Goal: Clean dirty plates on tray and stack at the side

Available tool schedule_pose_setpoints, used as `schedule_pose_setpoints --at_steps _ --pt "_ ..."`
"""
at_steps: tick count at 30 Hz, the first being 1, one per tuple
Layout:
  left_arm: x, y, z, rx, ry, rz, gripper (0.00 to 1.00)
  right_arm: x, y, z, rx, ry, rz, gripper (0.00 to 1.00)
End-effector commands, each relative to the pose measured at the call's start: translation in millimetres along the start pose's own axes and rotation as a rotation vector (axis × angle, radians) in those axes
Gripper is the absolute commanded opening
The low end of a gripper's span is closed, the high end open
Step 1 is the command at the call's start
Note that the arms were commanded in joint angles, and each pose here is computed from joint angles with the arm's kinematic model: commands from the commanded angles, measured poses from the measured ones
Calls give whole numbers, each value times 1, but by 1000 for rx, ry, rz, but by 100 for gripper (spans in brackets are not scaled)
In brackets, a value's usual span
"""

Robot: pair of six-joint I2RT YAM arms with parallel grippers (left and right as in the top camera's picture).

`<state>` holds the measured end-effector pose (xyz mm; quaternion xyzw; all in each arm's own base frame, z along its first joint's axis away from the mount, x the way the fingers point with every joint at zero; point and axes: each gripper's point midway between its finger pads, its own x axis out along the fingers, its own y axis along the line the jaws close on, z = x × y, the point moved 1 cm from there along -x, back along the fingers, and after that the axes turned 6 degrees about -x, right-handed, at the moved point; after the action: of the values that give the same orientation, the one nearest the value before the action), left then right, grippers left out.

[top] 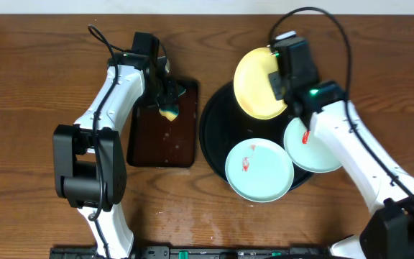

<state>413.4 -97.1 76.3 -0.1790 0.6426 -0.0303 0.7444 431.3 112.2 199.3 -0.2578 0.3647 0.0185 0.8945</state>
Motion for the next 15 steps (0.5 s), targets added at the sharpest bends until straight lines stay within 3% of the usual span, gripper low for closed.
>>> schedule_pose_setpoints --at_steps 1,8,15 --pt "-12 -3 6 24 -40 -1 8 -30 -20 18 -38 -35 -259 1" --pt "-13 -4 8 26 -50 -4 8 -72 1 43 -148 -117 -441 1" --pt "-13 -4 8 26 -49 -4 8 -95 25 56 -197 -178 -461 1"
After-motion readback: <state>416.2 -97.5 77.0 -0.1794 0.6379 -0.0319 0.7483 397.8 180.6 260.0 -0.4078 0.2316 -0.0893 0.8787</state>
